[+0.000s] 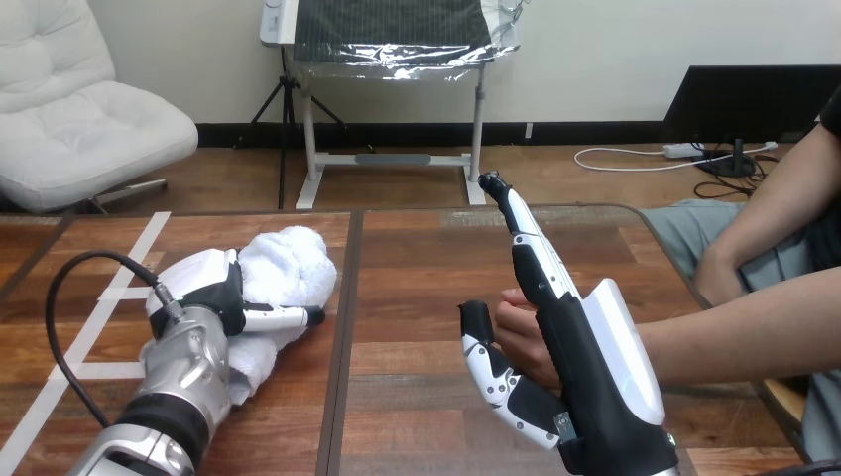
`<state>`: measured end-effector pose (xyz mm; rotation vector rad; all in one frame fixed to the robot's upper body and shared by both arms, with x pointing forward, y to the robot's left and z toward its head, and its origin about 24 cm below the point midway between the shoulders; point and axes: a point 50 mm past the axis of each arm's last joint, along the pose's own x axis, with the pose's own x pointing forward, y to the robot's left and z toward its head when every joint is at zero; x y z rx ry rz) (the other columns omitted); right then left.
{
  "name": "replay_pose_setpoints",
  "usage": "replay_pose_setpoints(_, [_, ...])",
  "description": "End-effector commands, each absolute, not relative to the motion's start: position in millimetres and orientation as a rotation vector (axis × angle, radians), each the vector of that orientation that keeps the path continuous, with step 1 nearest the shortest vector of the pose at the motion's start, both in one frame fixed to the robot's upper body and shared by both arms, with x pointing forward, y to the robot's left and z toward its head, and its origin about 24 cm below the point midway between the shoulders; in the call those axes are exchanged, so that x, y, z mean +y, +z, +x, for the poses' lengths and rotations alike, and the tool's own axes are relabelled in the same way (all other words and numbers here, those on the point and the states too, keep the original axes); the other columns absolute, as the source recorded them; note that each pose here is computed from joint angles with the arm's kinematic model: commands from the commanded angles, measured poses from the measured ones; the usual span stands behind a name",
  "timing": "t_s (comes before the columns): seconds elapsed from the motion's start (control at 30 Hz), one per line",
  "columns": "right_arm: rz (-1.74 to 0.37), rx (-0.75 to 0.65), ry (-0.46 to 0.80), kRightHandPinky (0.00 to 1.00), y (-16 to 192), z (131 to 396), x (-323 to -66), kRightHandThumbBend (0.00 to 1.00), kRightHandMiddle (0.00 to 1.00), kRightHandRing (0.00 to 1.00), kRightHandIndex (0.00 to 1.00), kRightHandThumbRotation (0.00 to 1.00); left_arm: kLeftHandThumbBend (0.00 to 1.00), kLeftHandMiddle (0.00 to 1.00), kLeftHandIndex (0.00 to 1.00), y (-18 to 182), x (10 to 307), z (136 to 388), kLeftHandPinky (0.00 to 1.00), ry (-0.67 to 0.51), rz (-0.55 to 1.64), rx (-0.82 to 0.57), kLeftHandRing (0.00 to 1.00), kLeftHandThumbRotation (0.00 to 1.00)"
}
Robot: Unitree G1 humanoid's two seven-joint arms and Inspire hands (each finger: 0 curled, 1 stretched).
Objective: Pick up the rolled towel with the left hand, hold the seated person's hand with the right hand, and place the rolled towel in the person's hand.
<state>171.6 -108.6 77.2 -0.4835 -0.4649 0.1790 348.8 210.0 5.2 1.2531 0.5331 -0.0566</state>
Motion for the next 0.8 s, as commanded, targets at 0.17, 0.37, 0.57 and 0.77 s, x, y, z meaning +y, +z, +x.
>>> replay_pose_setpoints(0.17, [-0.487, -0.578, 0.155, 1.0, 97.9, 178.1, -109.4, 0.0, 1.0, 1.0, 1.0, 0.0, 0.82, 0.49, 0.71, 8.8, 194.9, 353.5, 0.29, -0.028, 1.331, 0.46, 0.37, 0.24])
replay_pose_setpoints(0.37, [-0.487, -0.577, 0.152, 1.0, 97.9, 177.8, -109.4, 0.0, 1.0, 1.0, 1.0, 0.0, 0.71, 0.46, 0.56, 5.3, 193.2, 350.8, 0.29, 0.006, 1.402, 0.45, 0.37, 0.06])
replay_pose_setpoints(0.57, [-0.48, -0.579, 0.151, 1.0, 98.2, 177.7, -109.6, 0.0, 1.0, 1.0, 0.99, 0.0, 0.68, 0.48, 0.53, 2.2, 191.7, 347.9, 0.32, 0.026, 1.425, 0.412, 0.39, 0.01])
replay_pose_setpoints(0.77, [-0.482, -0.584, 0.149, 1.0, 98.0, 178.0, -110.3, 0.0, 1.0, 1.0, 0.99, 0.0, 0.66, 0.48, 0.52, -0.8, 190.9, 345.0, 0.32, 0.04, 1.456, 0.382, 0.39, 0.0])
